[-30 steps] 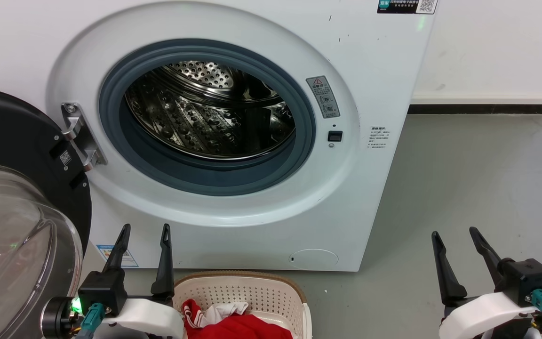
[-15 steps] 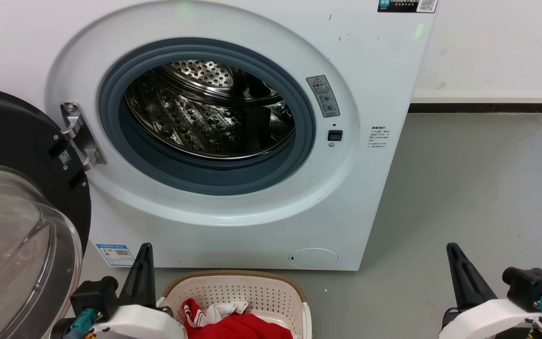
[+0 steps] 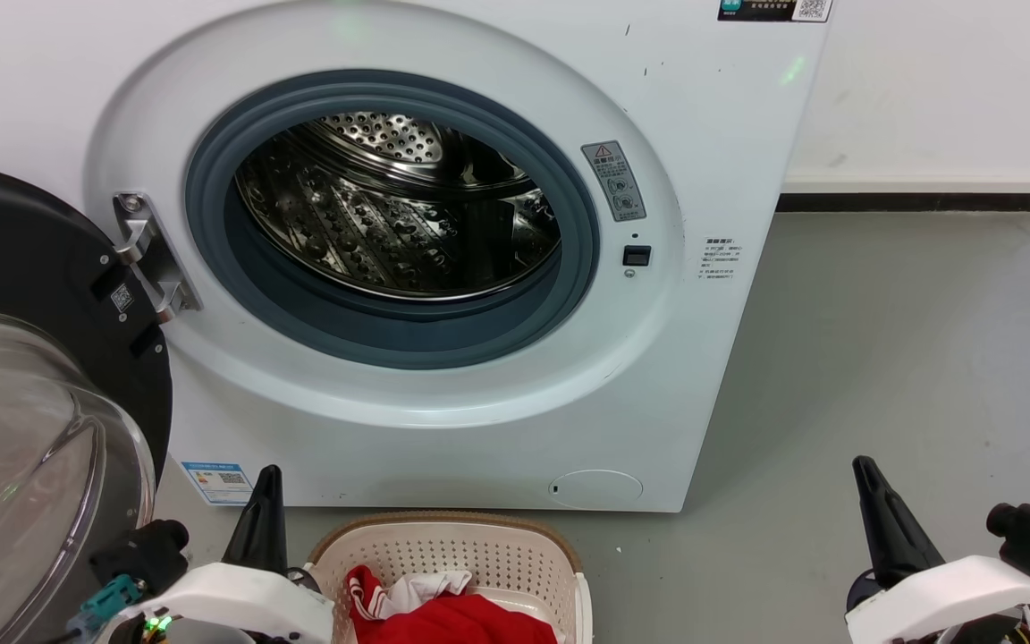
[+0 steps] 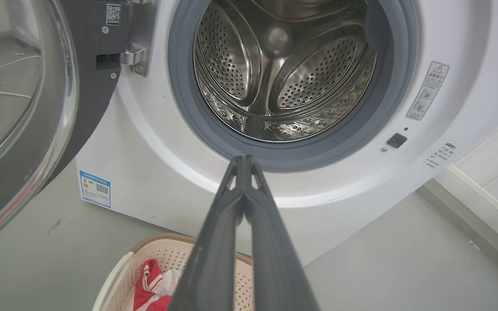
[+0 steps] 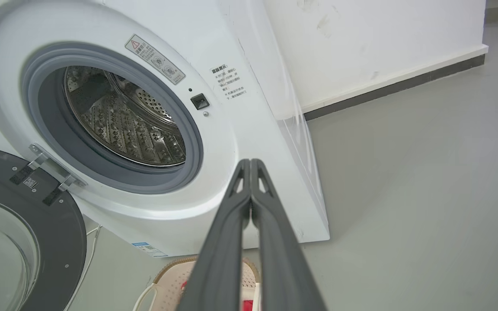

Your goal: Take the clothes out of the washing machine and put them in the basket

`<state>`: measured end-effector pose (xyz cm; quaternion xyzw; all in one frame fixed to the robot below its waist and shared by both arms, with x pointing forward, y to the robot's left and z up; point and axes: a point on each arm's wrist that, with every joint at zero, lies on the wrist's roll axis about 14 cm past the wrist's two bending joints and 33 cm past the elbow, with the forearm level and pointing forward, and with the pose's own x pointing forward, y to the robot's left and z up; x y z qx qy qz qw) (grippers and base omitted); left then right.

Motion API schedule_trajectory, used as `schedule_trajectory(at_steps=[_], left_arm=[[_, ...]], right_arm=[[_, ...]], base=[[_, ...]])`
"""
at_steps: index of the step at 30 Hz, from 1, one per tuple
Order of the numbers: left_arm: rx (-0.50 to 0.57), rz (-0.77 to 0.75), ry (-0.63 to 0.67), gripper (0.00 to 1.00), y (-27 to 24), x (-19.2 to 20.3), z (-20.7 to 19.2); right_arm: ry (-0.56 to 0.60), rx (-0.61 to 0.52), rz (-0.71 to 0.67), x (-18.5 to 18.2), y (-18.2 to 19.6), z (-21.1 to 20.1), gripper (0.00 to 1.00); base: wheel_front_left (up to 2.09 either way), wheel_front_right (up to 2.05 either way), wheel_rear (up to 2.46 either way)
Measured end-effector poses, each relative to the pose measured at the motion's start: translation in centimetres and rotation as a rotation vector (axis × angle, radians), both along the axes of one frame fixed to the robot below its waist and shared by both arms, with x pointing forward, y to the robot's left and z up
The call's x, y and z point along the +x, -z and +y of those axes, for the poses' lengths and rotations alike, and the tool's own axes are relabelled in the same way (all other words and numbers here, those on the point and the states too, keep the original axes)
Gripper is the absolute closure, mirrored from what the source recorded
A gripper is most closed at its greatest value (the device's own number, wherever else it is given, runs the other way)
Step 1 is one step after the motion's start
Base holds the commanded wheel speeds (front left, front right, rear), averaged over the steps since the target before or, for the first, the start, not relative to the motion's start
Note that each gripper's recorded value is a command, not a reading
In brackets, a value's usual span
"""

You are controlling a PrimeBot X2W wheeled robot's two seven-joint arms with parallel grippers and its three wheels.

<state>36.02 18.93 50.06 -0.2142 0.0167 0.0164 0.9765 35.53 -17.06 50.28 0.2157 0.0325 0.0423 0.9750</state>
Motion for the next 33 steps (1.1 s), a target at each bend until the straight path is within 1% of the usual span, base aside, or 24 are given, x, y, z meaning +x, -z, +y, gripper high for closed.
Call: schedule_trajectory(at_steps=[14,33], left_arm=[[-0.227,0.029,-0.009,1.0,0.5,0.5,0.2],[-0.483,0.042,-0.015,1.0,0.6,1.1,0.5]], right_arm=[[0.023,0.225,0.009,0.8,-0.2,-0.4,1.0],[0.053,0.478,0.025,1.4,-0.1,-1.1,1.0]], base=[[0.0,0.0,0.0],[0.0,0.0,0.0]])
